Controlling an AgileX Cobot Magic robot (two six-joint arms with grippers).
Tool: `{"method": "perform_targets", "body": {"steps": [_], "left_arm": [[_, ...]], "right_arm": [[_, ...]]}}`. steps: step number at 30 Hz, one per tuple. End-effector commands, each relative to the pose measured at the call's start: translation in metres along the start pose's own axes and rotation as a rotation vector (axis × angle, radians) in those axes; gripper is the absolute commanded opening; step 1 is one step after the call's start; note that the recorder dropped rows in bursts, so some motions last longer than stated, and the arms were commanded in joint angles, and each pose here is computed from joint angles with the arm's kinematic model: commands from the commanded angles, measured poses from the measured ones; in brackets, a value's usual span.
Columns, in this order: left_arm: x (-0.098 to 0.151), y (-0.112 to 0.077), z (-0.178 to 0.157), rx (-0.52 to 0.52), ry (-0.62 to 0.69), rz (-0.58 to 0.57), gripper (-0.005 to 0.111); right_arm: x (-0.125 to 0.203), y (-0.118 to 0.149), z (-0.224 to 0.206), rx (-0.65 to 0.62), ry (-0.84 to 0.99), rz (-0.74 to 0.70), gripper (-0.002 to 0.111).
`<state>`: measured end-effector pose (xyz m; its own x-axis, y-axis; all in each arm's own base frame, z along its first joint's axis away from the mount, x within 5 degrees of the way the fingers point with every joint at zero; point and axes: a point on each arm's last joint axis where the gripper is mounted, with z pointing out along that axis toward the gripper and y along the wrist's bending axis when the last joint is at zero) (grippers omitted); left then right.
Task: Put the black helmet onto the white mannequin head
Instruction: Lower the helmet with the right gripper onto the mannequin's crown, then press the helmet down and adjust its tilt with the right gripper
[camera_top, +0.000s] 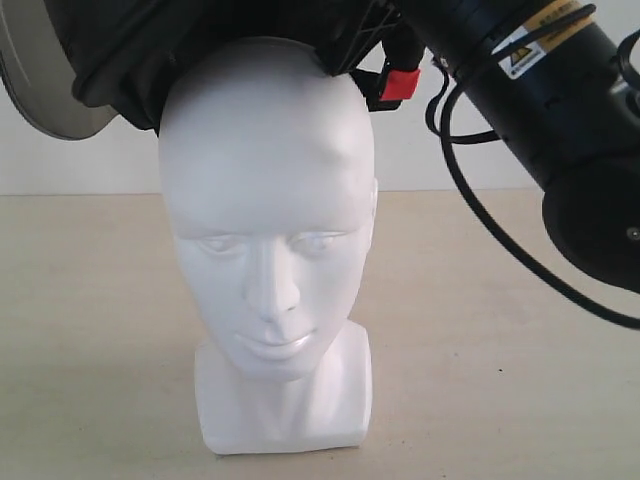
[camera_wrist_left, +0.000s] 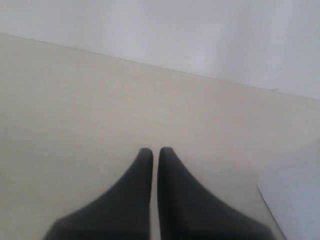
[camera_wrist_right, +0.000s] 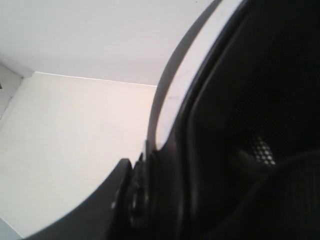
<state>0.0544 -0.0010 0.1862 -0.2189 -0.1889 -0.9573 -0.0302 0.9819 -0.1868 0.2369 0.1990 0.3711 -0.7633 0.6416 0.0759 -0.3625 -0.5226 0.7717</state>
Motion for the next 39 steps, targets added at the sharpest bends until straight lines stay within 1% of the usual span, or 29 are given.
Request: {"method": "perform_targets", "body": {"steps": [1, 20, 39], "left_arm": [[0.001, 0.000, 0.000, 0.000, -0.004, 0.000, 0.004], [0.001, 0.000, 0.000, 0.000, -0.004, 0.000, 0.004], [0.001, 0.000, 0.000, 0.000, -0.004, 0.000, 0.004]], "right_arm": [[0.004, 0.015, -0.001, -0.082, 0.017, 0.018, 0.000], [0.001, -0.003, -0.021, 0.003, -0.019, 0.049, 0.000], [0.004, -0.005, -0.022, 0.018, 0.021, 0.042, 0.000]]}}
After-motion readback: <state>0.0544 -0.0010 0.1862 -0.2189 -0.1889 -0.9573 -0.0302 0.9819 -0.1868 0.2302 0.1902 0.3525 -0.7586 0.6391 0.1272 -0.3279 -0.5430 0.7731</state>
